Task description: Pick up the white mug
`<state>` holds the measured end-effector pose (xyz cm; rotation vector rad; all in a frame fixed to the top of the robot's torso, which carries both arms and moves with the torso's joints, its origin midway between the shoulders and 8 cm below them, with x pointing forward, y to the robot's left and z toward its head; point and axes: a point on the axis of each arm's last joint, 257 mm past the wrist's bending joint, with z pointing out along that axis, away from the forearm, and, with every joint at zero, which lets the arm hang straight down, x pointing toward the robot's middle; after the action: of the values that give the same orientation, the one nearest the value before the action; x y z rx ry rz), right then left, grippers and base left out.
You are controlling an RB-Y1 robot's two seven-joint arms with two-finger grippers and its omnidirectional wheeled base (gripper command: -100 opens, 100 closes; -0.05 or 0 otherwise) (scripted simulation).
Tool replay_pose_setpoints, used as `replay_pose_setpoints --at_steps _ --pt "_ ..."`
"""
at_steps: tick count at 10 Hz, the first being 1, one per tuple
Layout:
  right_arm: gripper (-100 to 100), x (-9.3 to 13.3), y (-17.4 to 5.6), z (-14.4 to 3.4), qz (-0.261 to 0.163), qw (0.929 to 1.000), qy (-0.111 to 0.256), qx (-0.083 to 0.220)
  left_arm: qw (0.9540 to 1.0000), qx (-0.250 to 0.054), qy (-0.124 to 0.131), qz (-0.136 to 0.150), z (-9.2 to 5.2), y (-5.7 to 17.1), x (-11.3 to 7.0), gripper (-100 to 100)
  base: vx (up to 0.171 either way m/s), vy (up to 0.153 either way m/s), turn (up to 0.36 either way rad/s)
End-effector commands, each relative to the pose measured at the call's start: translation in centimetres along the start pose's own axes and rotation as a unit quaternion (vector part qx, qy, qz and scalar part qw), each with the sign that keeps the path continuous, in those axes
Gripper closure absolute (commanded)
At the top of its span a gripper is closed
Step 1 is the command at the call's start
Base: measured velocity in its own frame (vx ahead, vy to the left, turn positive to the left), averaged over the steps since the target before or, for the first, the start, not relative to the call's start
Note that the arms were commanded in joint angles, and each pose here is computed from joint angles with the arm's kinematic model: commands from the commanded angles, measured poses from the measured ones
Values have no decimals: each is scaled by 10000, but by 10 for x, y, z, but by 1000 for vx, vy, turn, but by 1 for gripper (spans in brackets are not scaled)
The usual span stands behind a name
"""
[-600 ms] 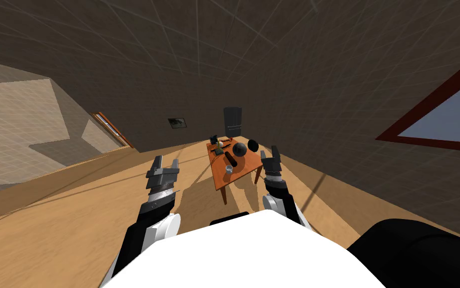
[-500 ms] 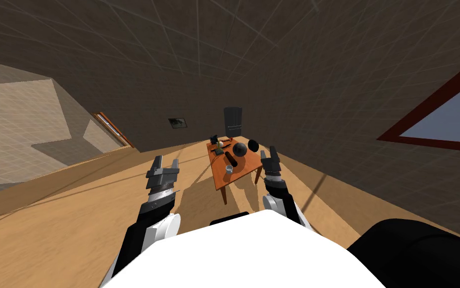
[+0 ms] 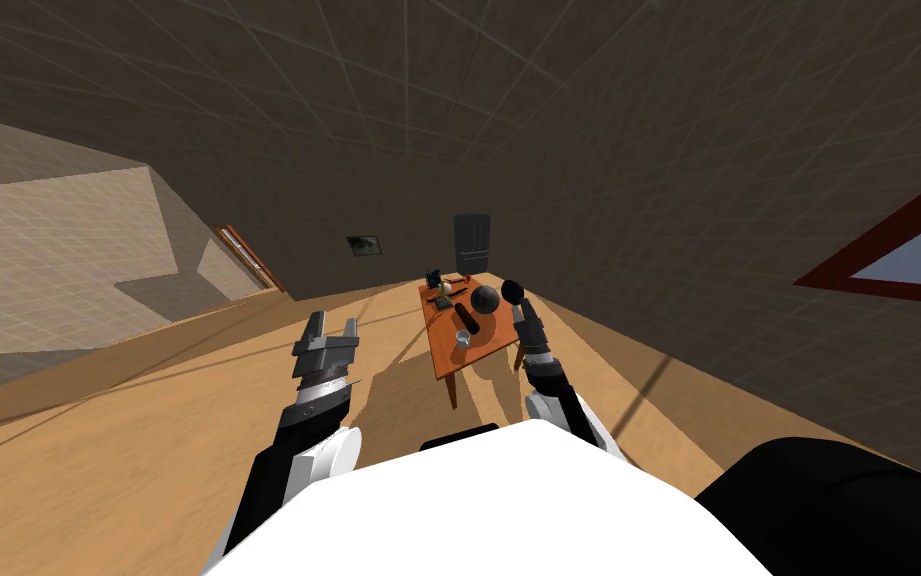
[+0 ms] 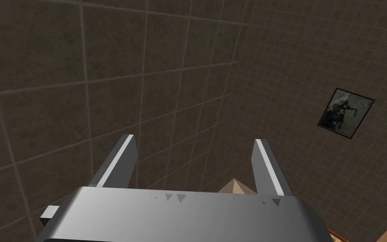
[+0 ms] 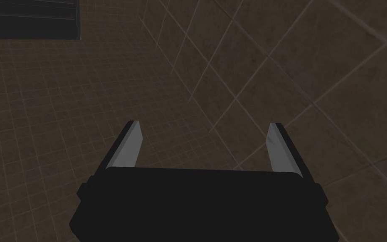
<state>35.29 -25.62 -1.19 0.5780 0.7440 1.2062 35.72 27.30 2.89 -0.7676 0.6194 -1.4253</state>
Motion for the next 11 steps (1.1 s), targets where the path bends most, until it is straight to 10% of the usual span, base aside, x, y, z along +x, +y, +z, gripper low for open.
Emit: replay_pose_setpoints --at_steps 1,7,11 --pt "-100 13 -13 1 -271 9992 271 117 10000 0 0 0 0 0 0 0 11 9 114" --pt "-100 55 -53 -12 -1060 9881 1040 404 10000 0 0 0 0 0 0 0 10 7 108" --pt "-100 88 -88 -30 -1751 9679 1711 575 10000 0 0 0 0 0 0 0 11 8 113"
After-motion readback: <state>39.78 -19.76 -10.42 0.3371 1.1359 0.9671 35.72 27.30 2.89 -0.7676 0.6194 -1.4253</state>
